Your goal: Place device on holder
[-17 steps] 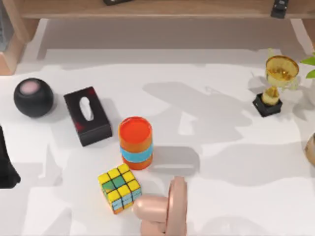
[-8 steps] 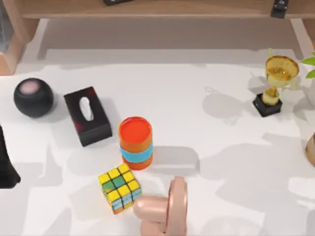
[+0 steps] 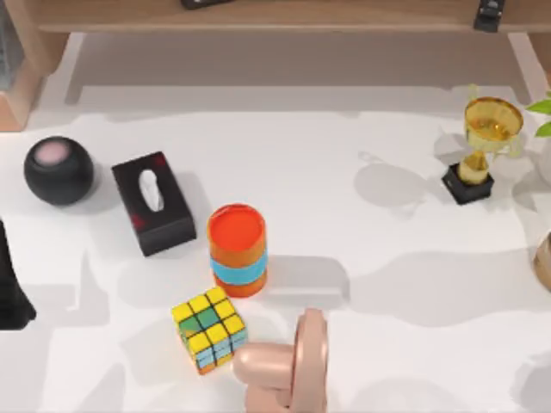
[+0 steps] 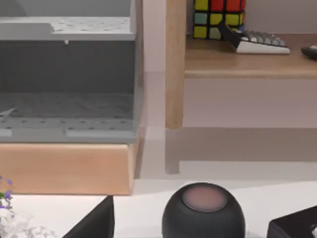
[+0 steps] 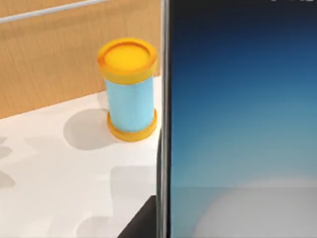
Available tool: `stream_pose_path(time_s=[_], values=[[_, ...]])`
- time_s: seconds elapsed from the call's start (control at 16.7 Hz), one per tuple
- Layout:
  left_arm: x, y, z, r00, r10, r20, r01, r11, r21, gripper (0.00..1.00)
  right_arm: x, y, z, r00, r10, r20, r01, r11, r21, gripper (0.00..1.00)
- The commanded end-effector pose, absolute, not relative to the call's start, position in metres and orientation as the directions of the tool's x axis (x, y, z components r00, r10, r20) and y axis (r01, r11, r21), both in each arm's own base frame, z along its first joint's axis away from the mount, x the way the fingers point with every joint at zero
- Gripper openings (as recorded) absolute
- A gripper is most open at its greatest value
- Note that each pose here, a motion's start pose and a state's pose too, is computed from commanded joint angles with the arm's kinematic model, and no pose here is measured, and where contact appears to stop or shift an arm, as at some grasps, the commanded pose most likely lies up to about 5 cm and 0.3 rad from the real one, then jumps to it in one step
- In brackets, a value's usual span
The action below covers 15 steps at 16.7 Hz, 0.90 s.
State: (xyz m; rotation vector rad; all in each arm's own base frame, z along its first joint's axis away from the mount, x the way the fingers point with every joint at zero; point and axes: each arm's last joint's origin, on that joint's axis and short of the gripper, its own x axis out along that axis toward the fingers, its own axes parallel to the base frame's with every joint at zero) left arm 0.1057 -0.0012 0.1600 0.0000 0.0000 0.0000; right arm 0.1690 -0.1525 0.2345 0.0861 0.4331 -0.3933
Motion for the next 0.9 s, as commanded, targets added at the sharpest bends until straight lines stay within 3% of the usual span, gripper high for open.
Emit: stream_pose_path(time_s=[0.36,0.9], values=[[0.106,-0.001,0.160,1.000,0.000,0.000,0.000,1.000,0.000,1.00,0.170,-0.152,0.234,0.834,-0.350,-0.427,0.388,0.922,0.001,0.00],[0.106,-0.001,0.160,1.000,0.000,0.000,0.000,1.000,0.000,1.00,0.183,-0.143,0.252,0.876,-0.364,-0.316,0.362,0.930,-0.066,0.00]])
